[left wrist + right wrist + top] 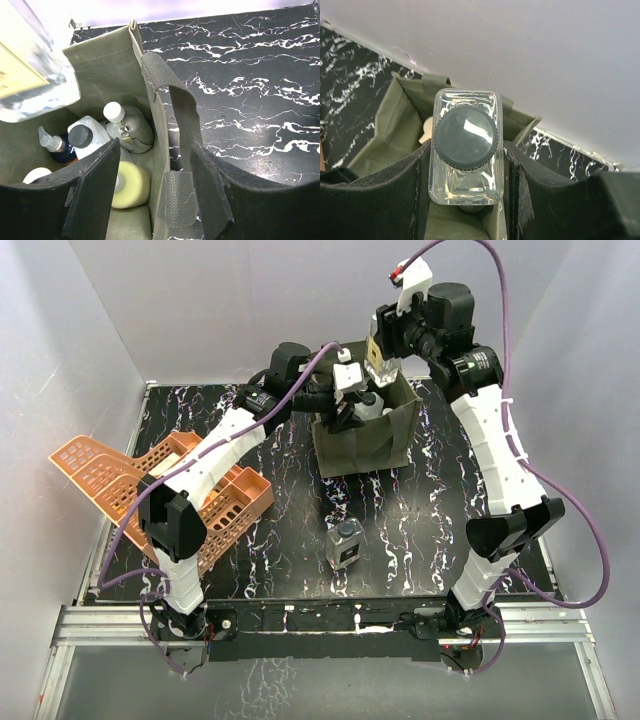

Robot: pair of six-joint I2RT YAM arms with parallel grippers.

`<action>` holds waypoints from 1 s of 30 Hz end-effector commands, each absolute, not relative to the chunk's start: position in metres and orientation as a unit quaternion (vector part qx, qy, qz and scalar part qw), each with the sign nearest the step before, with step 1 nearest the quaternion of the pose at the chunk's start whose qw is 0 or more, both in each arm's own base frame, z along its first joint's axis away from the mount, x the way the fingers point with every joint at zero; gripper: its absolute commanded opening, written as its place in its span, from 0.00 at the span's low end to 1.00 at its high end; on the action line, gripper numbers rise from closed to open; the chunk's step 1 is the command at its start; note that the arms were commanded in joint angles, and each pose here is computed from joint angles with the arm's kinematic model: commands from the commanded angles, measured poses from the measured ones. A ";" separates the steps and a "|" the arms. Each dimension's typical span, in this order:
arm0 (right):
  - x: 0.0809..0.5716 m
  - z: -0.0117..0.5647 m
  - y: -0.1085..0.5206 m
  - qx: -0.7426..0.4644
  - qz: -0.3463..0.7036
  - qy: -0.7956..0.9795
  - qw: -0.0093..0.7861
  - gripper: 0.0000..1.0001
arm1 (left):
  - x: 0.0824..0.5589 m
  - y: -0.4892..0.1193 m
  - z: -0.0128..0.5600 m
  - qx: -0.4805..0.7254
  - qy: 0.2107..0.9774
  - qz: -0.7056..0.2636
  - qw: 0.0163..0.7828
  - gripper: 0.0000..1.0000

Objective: Place the personal care products into the canvas bag
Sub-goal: Place the care product in the canvas bag.

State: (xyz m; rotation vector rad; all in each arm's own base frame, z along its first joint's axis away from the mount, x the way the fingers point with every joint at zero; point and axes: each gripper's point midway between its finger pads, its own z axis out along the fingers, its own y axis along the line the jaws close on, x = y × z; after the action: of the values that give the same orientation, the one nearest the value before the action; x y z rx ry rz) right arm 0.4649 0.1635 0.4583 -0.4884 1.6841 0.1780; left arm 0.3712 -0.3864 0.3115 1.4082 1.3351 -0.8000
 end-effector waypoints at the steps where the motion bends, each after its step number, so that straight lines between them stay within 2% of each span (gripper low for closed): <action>1: 0.465 0.528 0.152 -0.187 0.058 0.650 0.734 0.08 | 0.361 -0.384 0.320 0.600 0.525 -0.331 0.505 0.53; 11: 0.488 0.486 0.102 -0.165 -0.062 0.698 0.694 0.08 | 0.349 -0.380 0.302 0.642 0.494 -0.323 0.489 0.26; 16: 0.488 0.459 0.091 -0.173 -0.099 0.720 0.665 0.08 | 0.337 -0.377 0.280 0.692 0.470 -0.328 0.438 0.10; 30: 0.512 0.412 0.107 -0.193 -0.079 0.727 0.654 0.08 | 0.329 -0.400 0.252 0.708 0.416 -0.396 0.412 0.04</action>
State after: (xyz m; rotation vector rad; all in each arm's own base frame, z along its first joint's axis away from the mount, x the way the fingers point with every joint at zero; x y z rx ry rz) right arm 0.4947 0.1171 0.3200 -0.5382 1.9613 -0.1085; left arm 0.3372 -0.3921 0.2560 1.7521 1.1146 -0.9254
